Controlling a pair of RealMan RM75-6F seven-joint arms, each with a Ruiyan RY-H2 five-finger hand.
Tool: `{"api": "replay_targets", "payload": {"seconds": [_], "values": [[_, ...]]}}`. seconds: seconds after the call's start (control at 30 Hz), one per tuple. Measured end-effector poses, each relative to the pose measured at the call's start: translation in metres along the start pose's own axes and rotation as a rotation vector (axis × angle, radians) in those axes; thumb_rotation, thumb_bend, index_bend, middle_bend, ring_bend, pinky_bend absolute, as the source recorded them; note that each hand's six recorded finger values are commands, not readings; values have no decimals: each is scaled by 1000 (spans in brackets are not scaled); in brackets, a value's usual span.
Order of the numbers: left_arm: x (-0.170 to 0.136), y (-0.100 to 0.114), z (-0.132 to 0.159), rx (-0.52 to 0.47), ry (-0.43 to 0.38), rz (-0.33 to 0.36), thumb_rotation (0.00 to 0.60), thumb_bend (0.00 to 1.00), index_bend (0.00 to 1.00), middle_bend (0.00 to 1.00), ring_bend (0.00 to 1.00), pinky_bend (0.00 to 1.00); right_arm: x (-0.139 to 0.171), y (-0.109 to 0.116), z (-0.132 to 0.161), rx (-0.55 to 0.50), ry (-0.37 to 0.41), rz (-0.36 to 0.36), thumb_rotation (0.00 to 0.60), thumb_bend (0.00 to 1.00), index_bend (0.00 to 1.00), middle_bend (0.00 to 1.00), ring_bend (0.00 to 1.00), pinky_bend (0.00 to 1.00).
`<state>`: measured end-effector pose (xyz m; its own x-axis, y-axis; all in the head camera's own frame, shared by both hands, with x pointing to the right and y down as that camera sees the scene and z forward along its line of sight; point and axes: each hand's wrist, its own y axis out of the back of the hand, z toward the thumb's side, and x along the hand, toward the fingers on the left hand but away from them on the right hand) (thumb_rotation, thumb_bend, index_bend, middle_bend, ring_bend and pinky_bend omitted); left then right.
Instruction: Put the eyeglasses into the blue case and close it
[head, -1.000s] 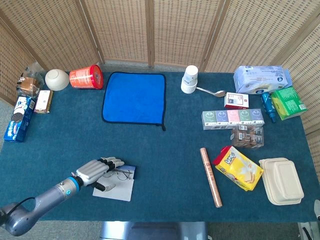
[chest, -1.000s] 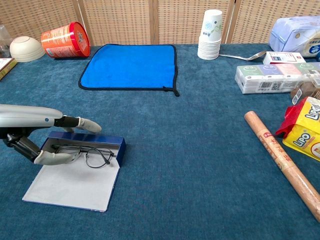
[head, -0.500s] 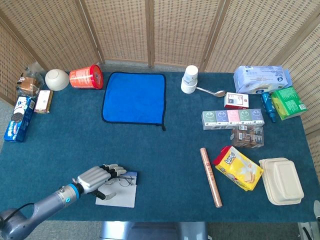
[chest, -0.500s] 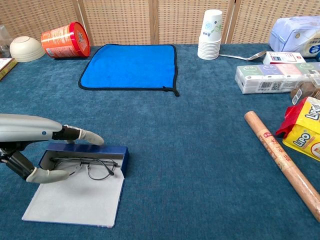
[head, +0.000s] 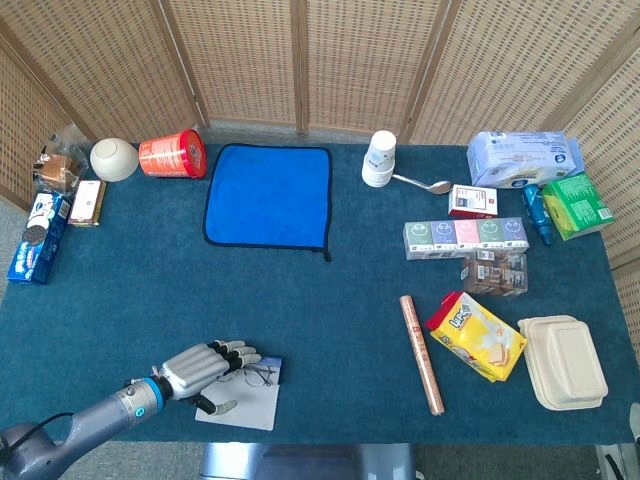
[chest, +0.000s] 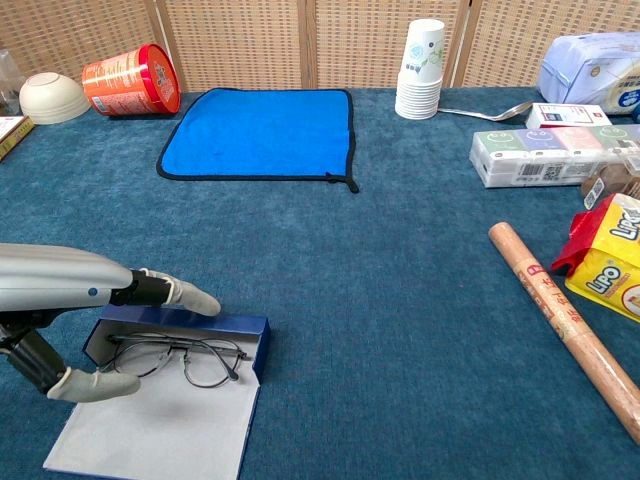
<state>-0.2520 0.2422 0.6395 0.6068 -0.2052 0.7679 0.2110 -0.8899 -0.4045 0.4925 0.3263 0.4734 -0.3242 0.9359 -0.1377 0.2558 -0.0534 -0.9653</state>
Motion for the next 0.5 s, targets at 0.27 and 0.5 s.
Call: {"api": "replay_targets", "payload": {"seconds": [0.27,0.5], "values": [[-7,-6,3,1,-10,-2,292,354,3,77,0,121,0,0,2,0,6,2,600,350,0,19,0,100],[-13,-13,4,-11,-16,-5,297,355,3,77,0,119,1,-1,5,2,17,5,600,351,0,19,0,103]]}}
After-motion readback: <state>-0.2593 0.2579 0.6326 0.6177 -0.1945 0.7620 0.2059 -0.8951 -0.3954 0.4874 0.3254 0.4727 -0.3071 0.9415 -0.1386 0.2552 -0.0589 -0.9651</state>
